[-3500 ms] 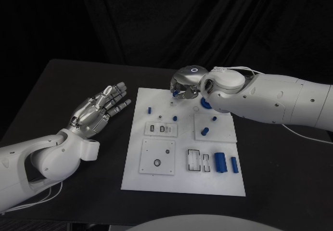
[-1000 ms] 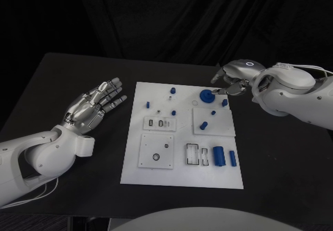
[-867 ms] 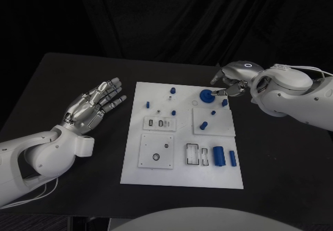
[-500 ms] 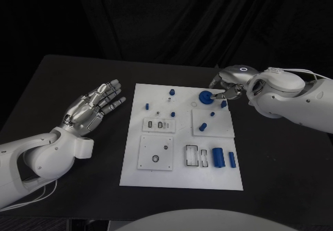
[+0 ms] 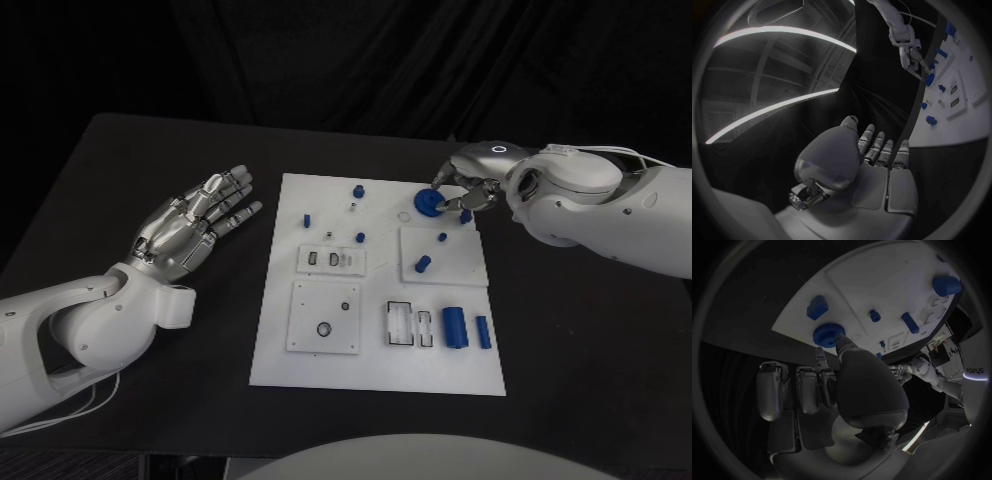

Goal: Assemble the parts on the task board

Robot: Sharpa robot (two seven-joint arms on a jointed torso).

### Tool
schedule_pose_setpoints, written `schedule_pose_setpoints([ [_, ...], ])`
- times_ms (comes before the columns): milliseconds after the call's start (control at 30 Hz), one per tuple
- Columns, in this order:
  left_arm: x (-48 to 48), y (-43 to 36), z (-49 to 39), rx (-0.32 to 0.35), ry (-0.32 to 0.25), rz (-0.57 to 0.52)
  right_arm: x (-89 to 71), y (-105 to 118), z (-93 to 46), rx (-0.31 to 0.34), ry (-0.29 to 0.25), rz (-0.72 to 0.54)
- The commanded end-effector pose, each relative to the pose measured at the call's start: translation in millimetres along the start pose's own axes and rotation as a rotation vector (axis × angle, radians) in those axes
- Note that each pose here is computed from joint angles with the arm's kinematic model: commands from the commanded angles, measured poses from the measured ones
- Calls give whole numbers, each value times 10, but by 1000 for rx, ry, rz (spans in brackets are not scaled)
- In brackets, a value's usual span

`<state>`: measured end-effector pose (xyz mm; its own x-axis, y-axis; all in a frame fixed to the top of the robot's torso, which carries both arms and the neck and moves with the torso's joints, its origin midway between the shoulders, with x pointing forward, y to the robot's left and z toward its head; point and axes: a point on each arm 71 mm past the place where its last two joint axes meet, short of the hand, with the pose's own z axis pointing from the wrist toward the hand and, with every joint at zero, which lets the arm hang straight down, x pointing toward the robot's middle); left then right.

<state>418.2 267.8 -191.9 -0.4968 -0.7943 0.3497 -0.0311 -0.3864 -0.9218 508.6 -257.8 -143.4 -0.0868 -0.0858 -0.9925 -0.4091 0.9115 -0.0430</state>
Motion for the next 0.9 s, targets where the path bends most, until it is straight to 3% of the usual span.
schedule_pose_setpoints([
  [33,26,-37,10,52,18,-9,28,-1,9,9,22,-12],
  [633,22,-26,17,50,22,-13,111,79,83,-15,45,-13],
  [900,15,-23,11,48,22,-13,131,89,84,-30,18,-5],
])
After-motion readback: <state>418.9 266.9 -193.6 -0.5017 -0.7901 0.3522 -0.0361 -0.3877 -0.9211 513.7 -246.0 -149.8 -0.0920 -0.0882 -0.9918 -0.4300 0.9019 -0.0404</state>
